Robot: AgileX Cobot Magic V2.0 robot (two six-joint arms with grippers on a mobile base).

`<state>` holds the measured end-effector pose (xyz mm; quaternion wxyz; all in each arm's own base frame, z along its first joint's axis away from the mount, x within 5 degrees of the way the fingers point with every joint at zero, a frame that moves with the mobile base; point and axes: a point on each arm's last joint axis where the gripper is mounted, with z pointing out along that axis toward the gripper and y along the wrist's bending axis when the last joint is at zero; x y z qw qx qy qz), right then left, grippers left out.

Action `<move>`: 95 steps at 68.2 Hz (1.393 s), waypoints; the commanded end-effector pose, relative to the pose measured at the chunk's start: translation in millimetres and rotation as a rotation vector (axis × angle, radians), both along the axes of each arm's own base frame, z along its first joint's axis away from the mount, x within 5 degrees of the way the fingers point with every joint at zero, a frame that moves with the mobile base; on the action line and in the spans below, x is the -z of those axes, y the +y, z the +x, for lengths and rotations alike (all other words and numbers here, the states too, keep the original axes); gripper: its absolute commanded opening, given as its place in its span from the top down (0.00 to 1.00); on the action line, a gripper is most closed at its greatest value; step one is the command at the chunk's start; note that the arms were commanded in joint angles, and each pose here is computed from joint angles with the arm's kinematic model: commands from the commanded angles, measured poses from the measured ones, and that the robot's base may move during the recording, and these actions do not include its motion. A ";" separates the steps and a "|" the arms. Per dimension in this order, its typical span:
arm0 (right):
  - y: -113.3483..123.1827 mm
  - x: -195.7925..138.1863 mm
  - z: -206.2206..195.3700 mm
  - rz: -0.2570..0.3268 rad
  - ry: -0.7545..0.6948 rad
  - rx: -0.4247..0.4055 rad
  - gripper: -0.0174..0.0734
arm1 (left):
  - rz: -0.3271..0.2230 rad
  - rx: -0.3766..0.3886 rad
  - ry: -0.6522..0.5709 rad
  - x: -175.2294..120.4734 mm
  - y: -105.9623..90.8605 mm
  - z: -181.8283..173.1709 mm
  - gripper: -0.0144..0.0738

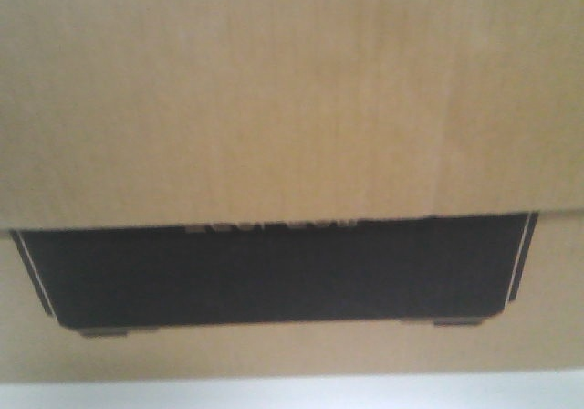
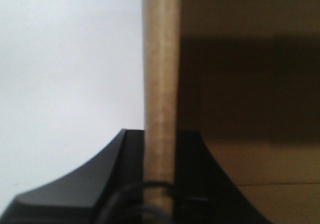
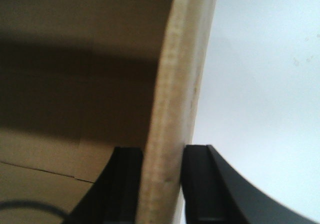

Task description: Grab box from left shelf to table start

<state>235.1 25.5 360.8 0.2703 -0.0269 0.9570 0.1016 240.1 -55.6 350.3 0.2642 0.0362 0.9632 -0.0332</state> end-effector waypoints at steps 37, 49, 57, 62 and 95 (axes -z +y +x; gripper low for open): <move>-0.8 -2.1 22.6 -0.003 -0.065 0.001 0.28 | -0.022 0.005 -0.070 -2.6 -6.7 20.2 0.49; -1.7 -1.5 22.1 -0.015 -0.059 -0.001 0.12 | -0.022 0.005 -0.068 -2.5 -6.7 20.1 0.20; -2.0 -4.0 20.2 -0.019 -0.069 -0.001 0.12 | -0.020 0.004 -0.058 -2.0 -6.5 19.3 0.19; -3.1 -8.7 18.6 -0.033 -0.087 0.000 0.12 | -0.018 0.004 -0.051 -1.9 -6.3 18.7 0.19; -14.5 -89.4 -12.6 -0.166 -0.290 0.016 0.12 | -0.083 0.020 -0.413 -102.3 8.0 -35.1 0.20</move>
